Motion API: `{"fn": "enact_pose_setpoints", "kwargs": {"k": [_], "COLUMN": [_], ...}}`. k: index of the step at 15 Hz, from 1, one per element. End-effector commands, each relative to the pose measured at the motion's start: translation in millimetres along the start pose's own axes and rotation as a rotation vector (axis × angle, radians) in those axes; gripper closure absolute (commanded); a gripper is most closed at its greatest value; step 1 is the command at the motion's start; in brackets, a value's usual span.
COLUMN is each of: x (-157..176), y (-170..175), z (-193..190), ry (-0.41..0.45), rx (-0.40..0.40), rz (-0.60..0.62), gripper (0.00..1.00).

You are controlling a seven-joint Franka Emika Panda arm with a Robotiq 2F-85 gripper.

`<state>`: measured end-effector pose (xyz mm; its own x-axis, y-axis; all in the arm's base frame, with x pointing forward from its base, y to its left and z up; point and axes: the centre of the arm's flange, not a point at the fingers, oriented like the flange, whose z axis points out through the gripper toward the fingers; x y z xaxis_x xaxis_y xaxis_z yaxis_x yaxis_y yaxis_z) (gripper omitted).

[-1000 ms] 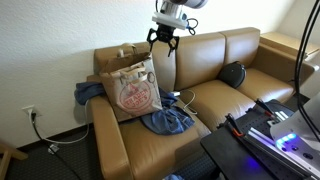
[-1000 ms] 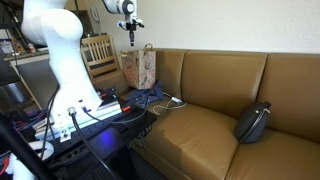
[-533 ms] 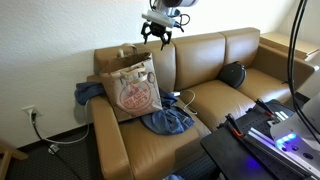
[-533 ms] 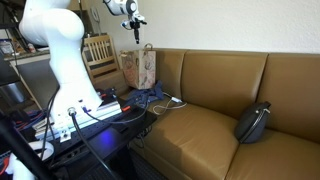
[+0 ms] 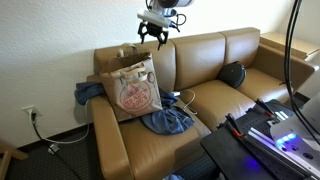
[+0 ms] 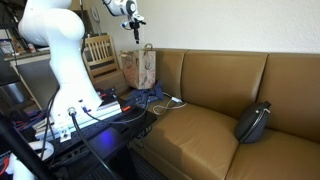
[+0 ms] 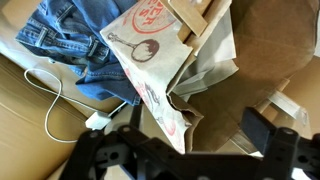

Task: Move the bag to the right and place the blue cloth inside it

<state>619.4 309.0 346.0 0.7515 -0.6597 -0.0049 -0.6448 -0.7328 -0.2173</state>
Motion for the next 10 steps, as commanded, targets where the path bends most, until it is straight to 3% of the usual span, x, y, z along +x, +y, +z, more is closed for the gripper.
{"fn": "enact_pose_setpoints", "kwargs": {"k": [1, 5, 10], "x": [0, -12, -10], "y": [-6, -15, -13], "z": [29, 69, 104], "ry": [-0.014, -0.018, 0.041], "rx": [-0.033, -0.058, -0.069], "rz": [0.000, -0.013, 0.033], "gripper": [0.00, 0.00, 0.00]}}
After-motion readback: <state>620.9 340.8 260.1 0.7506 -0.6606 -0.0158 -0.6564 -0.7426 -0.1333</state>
